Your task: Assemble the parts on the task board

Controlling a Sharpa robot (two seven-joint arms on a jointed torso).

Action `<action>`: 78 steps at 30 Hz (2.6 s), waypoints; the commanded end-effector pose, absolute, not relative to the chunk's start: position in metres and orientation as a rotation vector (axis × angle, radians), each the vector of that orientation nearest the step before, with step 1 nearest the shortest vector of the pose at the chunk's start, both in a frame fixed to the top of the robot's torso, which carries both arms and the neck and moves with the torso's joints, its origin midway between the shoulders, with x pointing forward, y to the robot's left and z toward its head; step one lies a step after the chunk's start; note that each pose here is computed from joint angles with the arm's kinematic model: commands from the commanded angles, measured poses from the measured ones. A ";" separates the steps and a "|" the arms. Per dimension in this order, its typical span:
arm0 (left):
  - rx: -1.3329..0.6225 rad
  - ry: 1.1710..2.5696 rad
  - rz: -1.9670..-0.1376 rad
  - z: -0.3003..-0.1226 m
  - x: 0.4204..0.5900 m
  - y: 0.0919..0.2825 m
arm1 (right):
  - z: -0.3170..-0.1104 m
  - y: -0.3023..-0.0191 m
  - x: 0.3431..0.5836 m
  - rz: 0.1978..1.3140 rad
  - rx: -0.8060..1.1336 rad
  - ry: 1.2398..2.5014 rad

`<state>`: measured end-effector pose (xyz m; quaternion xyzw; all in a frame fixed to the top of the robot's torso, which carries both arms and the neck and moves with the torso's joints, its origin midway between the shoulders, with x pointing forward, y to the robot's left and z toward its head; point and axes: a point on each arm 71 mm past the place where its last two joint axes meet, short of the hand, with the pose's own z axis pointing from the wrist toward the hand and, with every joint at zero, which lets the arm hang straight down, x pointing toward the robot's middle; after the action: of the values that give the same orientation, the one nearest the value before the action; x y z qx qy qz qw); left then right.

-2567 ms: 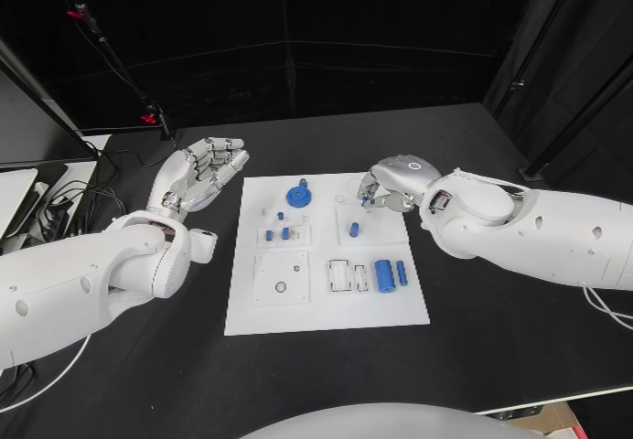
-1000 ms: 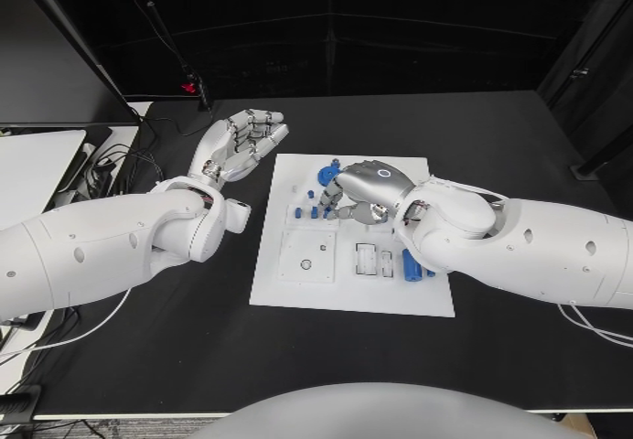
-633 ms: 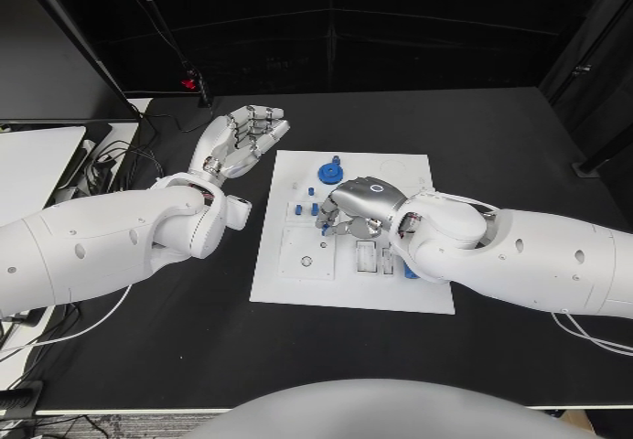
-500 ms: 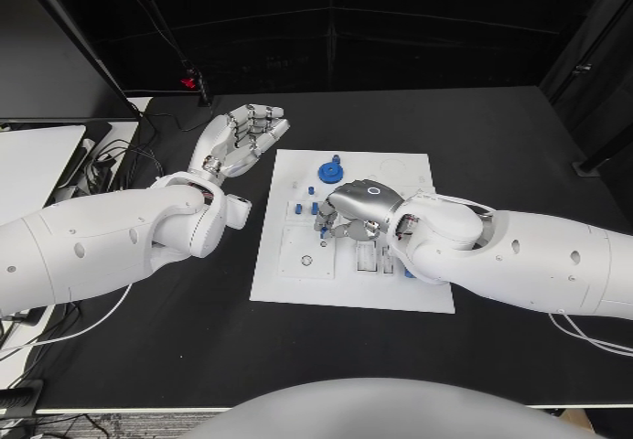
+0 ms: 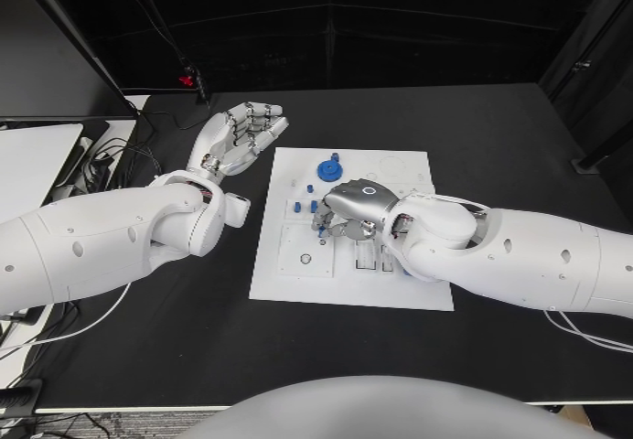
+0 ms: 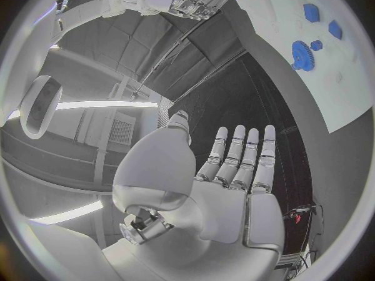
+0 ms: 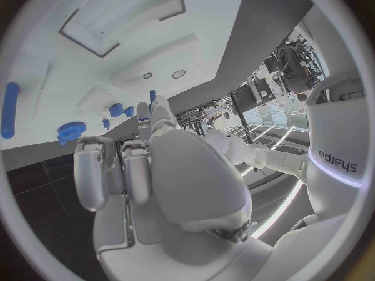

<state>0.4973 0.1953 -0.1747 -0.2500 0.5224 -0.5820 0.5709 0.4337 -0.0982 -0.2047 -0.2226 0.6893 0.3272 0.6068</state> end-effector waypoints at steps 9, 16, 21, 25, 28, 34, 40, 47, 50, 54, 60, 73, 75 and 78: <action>-0.515 1.150 -1.427 -0.167 0.494 0.192 | -0.207 -0.094 0.432 0.731 -0.581 1.608; -0.515 1.150 -1.426 -0.167 0.494 0.193 | -0.209 -0.092 0.433 0.719 -0.586 1.629; -0.515 1.150 -1.426 -0.167 0.494 0.193 | -0.211 -0.092 0.434 0.707 -0.581 1.640; -0.516 1.150 -1.425 -0.167 0.494 0.194 | -0.212 -0.092 0.434 0.692 -0.584 1.648; -0.516 1.150 -1.425 -0.167 0.494 0.194 | -0.213 -0.092 0.434 0.681 -0.590 1.650; -0.516 1.150 -1.425 -0.167 0.494 0.194 | -0.214 -0.091 0.435 0.666 -0.601 1.653; -0.518 1.152 -1.424 -0.168 0.494 0.194 | -0.214 -0.088 0.434 0.667 -0.609 1.652; -0.519 1.152 -1.423 -0.168 0.494 0.194 | -0.215 -0.087 0.434 0.658 -0.619 1.645; -0.519 1.152 -1.421 -0.168 0.494 0.195 | -0.215 -0.088 0.434 0.654 -0.623 1.648; -0.519 1.152 -1.421 -0.168 0.494 0.195 | -0.215 -0.088 0.433 0.652 -0.626 1.652; -0.518 1.152 -1.423 -0.168 0.494 0.194 | -0.216 -0.086 0.432 0.653 -0.634 1.660; -0.519 1.153 -1.422 -0.168 0.494 0.194 | -0.217 -0.086 0.431 0.646 -0.640 1.673; -0.520 1.154 -1.422 -0.168 0.494 0.194 | -0.217 -0.086 0.431 0.645 -0.640 1.675; -0.520 1.154 -1.422 -0.168 0.494 0.194 | -0.217 -0.086 0.431 0.646 -0.641 1.675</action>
<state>0.4971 0.1965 -0.1751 -0.2507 0.5225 -0.5812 0.5713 0.4319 -0.0864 -0.2176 -0.2692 0.7153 0.2799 0.5810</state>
